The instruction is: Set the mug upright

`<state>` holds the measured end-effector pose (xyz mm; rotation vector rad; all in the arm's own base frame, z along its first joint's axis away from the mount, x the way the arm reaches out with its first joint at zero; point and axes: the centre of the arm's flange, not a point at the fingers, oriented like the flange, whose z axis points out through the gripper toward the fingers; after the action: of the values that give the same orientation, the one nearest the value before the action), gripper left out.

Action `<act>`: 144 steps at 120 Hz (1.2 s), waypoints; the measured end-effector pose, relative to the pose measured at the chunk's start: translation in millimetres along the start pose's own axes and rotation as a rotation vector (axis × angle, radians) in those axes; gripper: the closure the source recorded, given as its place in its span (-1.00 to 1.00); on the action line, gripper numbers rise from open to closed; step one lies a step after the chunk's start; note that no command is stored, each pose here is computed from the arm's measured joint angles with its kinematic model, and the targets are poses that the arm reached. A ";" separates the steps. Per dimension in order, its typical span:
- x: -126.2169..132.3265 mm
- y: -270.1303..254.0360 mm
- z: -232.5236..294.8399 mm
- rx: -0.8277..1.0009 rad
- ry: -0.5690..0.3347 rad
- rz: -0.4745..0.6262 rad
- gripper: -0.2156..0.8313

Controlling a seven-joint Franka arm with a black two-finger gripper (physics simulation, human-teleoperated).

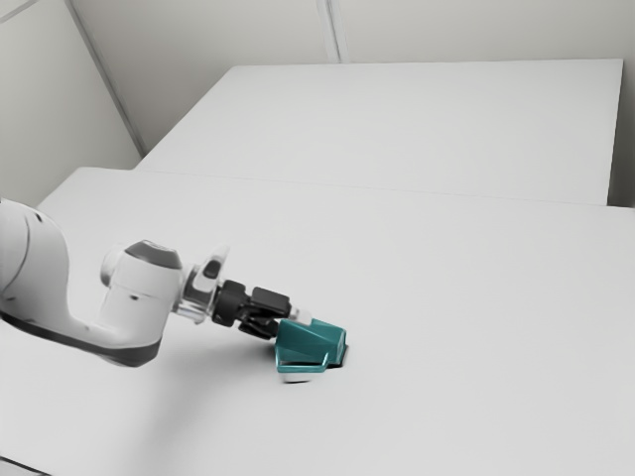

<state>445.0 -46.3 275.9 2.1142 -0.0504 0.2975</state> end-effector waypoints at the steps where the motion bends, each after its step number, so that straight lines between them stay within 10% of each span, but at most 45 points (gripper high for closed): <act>1: -0.1 0.5 0.9 -0.001 -0.001 0.001 -0.49; 55: -10.9 29.9 42.9 -0.027 -0.084 0.064 0.70; 144: 80.4 72.2 -51.1 0.182 0.059 0.199 0.91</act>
<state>502.0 -35.4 380.3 2.2835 -0.2070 0.4990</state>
